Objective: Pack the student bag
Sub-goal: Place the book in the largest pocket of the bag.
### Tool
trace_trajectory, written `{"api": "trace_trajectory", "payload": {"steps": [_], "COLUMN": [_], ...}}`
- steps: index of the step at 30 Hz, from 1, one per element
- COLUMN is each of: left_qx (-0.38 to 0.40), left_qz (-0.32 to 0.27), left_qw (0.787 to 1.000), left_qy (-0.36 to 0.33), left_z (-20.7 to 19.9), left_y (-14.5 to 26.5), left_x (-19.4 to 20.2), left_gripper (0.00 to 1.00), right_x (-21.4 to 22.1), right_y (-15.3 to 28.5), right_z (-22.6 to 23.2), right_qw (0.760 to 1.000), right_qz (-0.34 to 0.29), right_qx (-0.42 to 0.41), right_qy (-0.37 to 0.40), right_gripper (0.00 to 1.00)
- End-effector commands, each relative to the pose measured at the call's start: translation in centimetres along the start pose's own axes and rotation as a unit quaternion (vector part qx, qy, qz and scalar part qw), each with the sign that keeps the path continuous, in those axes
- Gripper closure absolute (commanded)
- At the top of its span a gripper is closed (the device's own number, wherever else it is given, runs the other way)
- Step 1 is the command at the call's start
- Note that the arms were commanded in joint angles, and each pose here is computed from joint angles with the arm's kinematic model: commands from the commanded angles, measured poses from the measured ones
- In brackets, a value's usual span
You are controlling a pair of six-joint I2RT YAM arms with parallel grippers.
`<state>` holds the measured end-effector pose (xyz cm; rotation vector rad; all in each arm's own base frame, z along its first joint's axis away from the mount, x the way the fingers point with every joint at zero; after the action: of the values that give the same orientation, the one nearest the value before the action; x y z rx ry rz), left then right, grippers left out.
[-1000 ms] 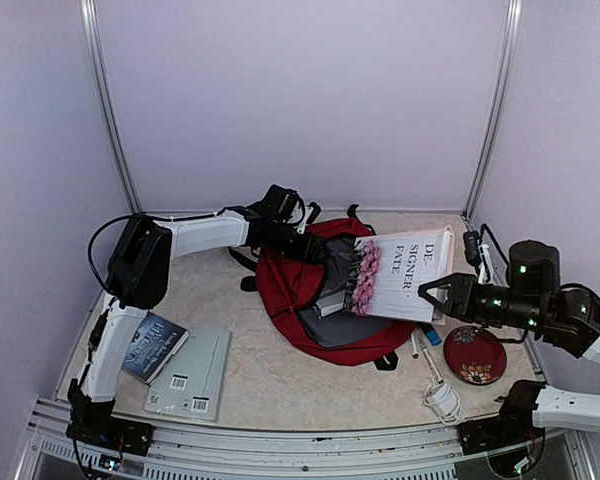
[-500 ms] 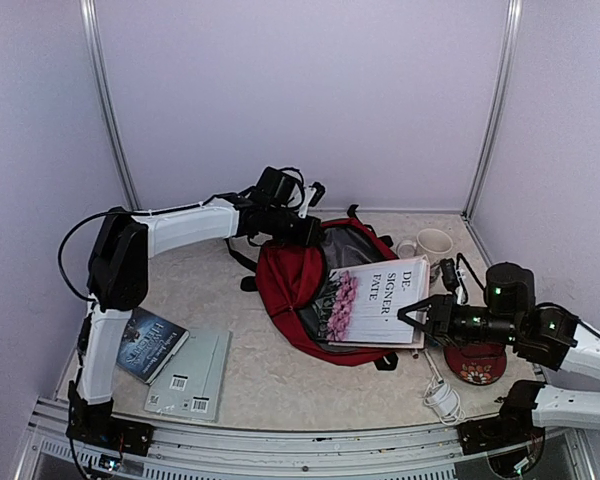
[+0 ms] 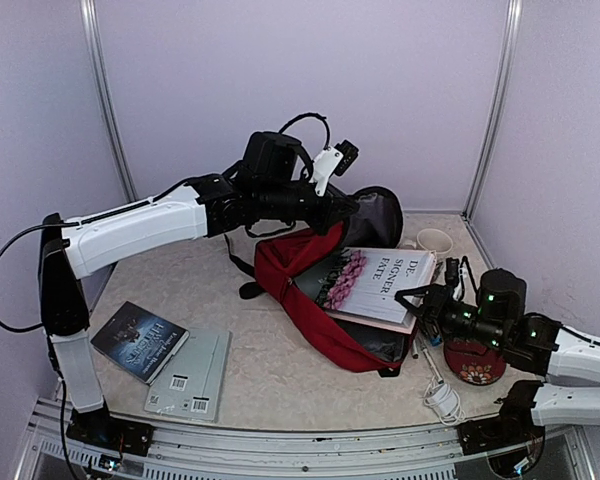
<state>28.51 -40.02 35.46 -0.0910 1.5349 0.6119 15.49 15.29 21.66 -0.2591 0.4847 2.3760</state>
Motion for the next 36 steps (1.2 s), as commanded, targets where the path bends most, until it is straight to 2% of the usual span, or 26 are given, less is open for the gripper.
{"api": "trace_trajectory", "payload": {"steps": [1, 6, 9, 15, 17, 20, 22, 24, 27, 29, 33, 36], "left_qx": [0.028, 0.064, 0.078, 0.084, 0.086, 0.094, 0.089, 0.075, 0.071, 0.070, 0.071, 0.065], "left_qz": [-0.018, -0.037, -0.056, -0.085, -0.089, -0.089, -0.083, -0.077, -0.078, -0.073, -0.065, -0.059], "left_qw": [0.999, 0.997, 0.995, 0.992, 0.991, 0.991, 0.992, 0.994, 0.994, 0.995, 0.995, 0.996], "left_qy": [-0.031, -0.024, -0.032, -0.050, -0.054, -0.040, -0.026, -0.011, 0.009, 0.014, 0.014, 0.011], "left_z": [-1.5, -2.2, -3.0, -3.4, -3.0, -2.0, -1.0, 0.1, 1.4, 1.6, 1.6, 1.7], "left_y": [0.2, -0.5, -0.7, -0.9, -0.9, -0.7, -0.3, 0.1, 0.7, 0.5, 0.1, 0.1], "left_x": [-0.6, -0.2, -0.7, -2.1, -2.3, -2.2, -1.6, -0.8, 0.1, 0.7, 1.3, 1.4], "left_gripper": [1.00, 1.00, 1.00, 1.00, 1.00, 1.00, 1.00, 1.00, 1.00, 1.00, 1.00, 1.00], "right_x": [-2.6, -3.5, -3.6, -3.1, -2.6, -1.6, -1.0, 0.0, 1.5, 2.0, 2.8, 2.7], "right_y": [-0.2, -1.8, -3.9, -7.9, -9.4, -12.2, -13.5, -13.6, -11.6, -10.5, -8.5, -6.5], "right_z": [2.1, 2.7, 3.2, 4.8, 5.4, 4.8, 4.6, 3.8, 2.4, 1.7, 1.5, 1.9], "right_qw": [0.990, 0.982, 0.985, 0.985, 0.987, 0.994, 0.997, 0.995, 0.983, 0.975, 0.957, 0.952], "right_qz": [-0.132, -0.177, -0.165, -0.143, -0.140, -0.105, -0.069, -0.041, -0.035, 0.005, 0.083, 0.111], "right_qx": [-0.047, -0.056, -0.046, -0.089, -0.078, -0.041, -0.007, 0.043, 0.121, 0.154, 0.198, 0.202], "right_qy": [-0.028, -0.038, -0.025, -0.025, -0.006, 0.013, 0.038, 0.075, 0.131, 0.158, 0.194, 0.201], "right_gripper": [0.80, 0.81, 0.79, 0.75, 0.66, 0.39, 0.27, 0.21, 0.11, 0.05, 0.00, 0.00]}}
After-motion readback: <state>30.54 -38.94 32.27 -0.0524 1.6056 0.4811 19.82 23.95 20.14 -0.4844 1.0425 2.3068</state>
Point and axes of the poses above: each gripper's point midway between its finger pads, its own y axis back along the fingers, its own z axis along the line the jaws close on, x = y × z, the point moved 10 cm from there along y, back along the fingers, and after that the axes turned 4 degrees about -y, right-handed, at the moved point
